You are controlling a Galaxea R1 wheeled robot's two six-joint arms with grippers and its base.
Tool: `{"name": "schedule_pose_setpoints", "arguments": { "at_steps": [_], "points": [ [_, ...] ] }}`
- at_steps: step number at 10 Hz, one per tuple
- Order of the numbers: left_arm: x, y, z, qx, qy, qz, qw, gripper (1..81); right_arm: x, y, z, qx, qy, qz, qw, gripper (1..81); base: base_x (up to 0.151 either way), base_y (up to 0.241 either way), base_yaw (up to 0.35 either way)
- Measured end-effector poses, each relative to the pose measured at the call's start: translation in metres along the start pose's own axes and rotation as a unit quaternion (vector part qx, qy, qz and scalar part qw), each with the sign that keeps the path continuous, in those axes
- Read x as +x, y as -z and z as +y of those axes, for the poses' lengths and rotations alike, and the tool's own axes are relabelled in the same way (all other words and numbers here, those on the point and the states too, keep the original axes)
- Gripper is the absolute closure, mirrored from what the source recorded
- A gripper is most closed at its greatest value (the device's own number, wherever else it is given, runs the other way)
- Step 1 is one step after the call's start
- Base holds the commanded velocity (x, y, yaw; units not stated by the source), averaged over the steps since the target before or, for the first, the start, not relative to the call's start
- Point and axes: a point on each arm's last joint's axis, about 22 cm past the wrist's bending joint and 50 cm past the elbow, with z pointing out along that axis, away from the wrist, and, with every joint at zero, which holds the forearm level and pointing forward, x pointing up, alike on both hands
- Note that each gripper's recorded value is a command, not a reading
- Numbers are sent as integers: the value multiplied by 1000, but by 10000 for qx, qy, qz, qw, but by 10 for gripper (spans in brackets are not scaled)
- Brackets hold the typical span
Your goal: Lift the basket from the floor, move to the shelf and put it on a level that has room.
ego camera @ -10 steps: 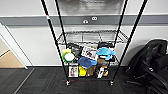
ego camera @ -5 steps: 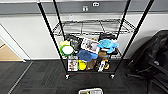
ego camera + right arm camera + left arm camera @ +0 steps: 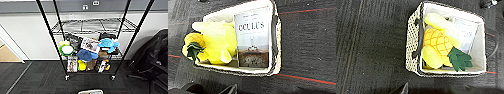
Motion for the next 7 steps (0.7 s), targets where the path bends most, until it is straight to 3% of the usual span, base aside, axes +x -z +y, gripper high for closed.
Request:
{"name": "schedule_pose_setpoints", "arguments": {
  "at_steps": [7],
  "points": [
    [46, -49, -1, -89, -171, 349, 9992, 10, 54, -41, 21, -36, 242, 390, 9989, 10, 0, 0, 0]
  ]
}}
